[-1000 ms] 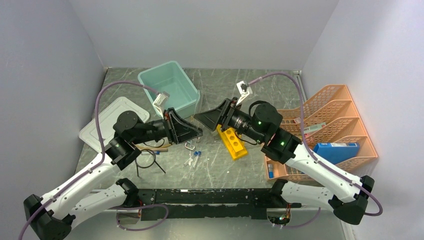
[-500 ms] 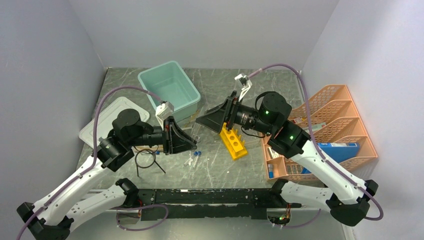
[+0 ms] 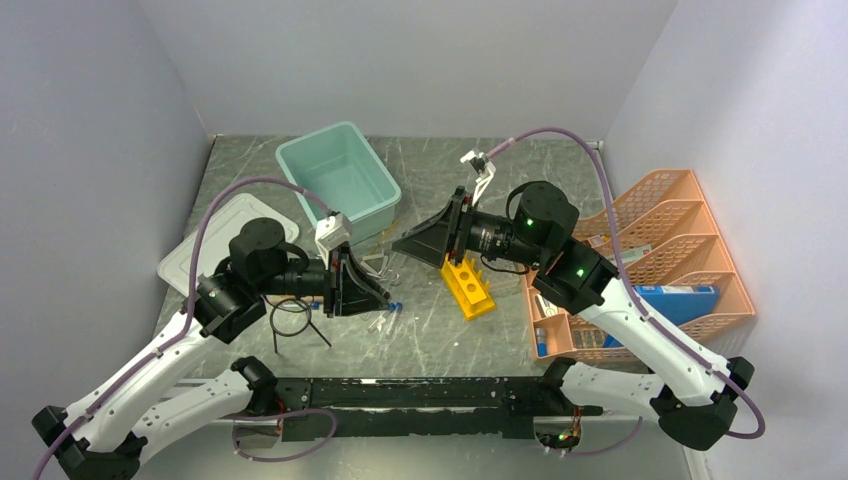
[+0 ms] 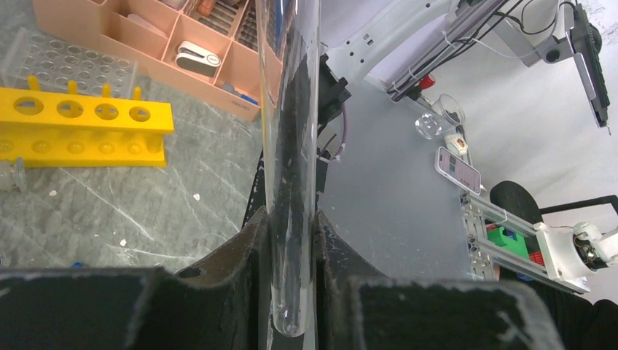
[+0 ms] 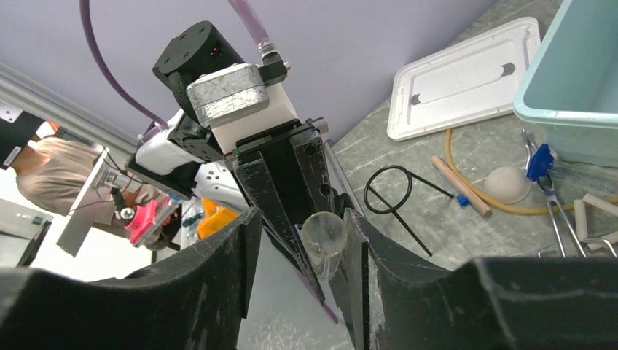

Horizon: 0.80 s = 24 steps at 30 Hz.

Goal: Organize the chemistry lab equipment
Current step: Pick up the test tube at the center of the board, then insert the test tube into the slot of the test tube rack.

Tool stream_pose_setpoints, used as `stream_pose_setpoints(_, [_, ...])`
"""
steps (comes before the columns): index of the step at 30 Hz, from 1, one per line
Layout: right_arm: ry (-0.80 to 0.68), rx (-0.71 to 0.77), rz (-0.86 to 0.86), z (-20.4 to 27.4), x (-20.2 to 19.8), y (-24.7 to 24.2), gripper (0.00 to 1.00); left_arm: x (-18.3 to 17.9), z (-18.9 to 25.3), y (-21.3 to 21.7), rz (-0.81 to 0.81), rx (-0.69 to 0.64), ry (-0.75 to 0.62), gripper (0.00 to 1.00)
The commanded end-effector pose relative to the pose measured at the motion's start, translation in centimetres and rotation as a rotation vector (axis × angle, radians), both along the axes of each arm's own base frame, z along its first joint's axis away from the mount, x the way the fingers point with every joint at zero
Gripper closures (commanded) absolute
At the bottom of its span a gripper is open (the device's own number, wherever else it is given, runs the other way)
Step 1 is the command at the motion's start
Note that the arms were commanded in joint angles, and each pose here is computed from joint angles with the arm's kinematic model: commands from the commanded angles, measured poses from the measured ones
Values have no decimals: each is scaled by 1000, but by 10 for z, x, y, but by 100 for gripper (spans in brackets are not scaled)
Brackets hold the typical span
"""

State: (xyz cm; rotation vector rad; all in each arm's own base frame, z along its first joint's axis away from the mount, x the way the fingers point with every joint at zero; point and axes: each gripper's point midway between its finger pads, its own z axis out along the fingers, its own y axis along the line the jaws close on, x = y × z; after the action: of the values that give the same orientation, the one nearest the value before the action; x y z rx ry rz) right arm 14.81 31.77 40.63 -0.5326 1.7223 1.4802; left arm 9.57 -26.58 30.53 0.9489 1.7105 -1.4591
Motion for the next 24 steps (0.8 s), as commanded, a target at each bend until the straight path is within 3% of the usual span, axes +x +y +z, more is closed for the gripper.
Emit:
stream_pose_setpoints(1, [-19, 21, 18, 8, -4, -2, 53, -5, 17, 1, -18, -35, -47, 95])
stream_pose_setpoints(5, [-17, 12, -6, 4, -1, -4, 64, -5, 18, 0, -19, -42, -45, 95])
stream_pose_setpoints(13, [-23, 9, -44, 2, 4, -8, 98, 0, 15, 0, -1, -26, -37, 94])
stream_pose_setpoints(16, [-29, -2, -67, 0, 6, -11, 100, 3, 15, 0, 17, -18, -38, 75])
stream_pose_setpoints(21, [-47, -52, -126, -8, 15, -18, 100, 24, 15, 4, 151, 9, -53, 27])
stream_pose_setpoints(24, [-69, -122, -185, -18, 26, -24, 100, 50, 14, 18, 337, 53, -67, 12])
